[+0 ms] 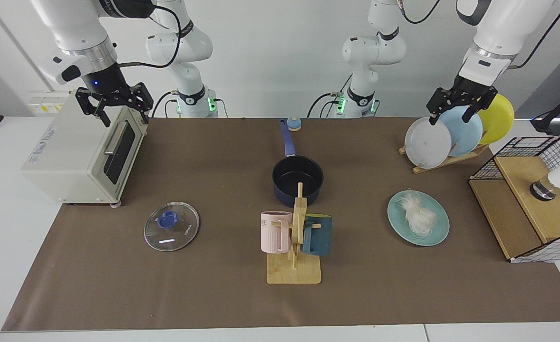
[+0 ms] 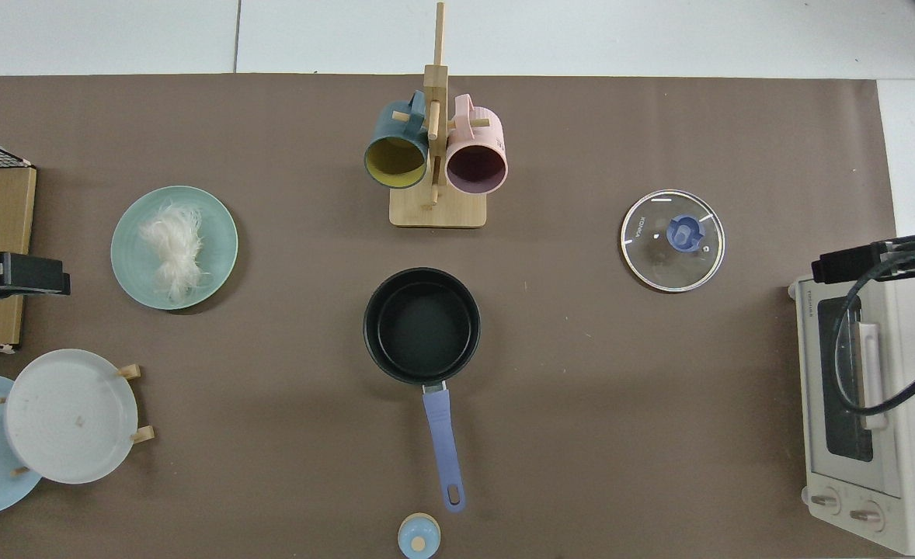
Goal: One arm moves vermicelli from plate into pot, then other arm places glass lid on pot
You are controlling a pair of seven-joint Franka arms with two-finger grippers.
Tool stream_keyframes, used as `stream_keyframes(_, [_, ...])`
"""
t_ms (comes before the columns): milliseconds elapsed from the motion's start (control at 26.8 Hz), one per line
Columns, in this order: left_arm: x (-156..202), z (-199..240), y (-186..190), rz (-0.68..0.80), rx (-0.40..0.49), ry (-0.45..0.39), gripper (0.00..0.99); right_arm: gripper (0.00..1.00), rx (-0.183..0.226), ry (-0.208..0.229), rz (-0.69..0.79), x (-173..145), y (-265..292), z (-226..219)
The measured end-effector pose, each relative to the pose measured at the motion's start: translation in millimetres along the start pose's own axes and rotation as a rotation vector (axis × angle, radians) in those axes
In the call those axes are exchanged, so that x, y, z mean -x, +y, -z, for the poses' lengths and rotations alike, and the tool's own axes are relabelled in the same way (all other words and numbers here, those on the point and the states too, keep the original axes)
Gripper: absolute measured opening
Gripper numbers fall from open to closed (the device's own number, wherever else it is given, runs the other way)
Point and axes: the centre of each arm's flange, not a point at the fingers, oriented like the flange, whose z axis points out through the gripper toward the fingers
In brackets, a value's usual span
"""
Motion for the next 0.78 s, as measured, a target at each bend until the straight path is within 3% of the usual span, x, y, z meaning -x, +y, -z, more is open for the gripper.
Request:
stream_keyframes(411, [-0.2,-0.2,3.6,-0.007,0.0,0.001,0.991,1.0,0.0,0.006,-0.001,1.4,0.7,3.0])
stream_keyframes(784, [-27.4,-31.9,-26.0,0.048,-0.004,0.065,0.991,1.0,0.002,0.006,-0.004,2.4,2.4,3.7])
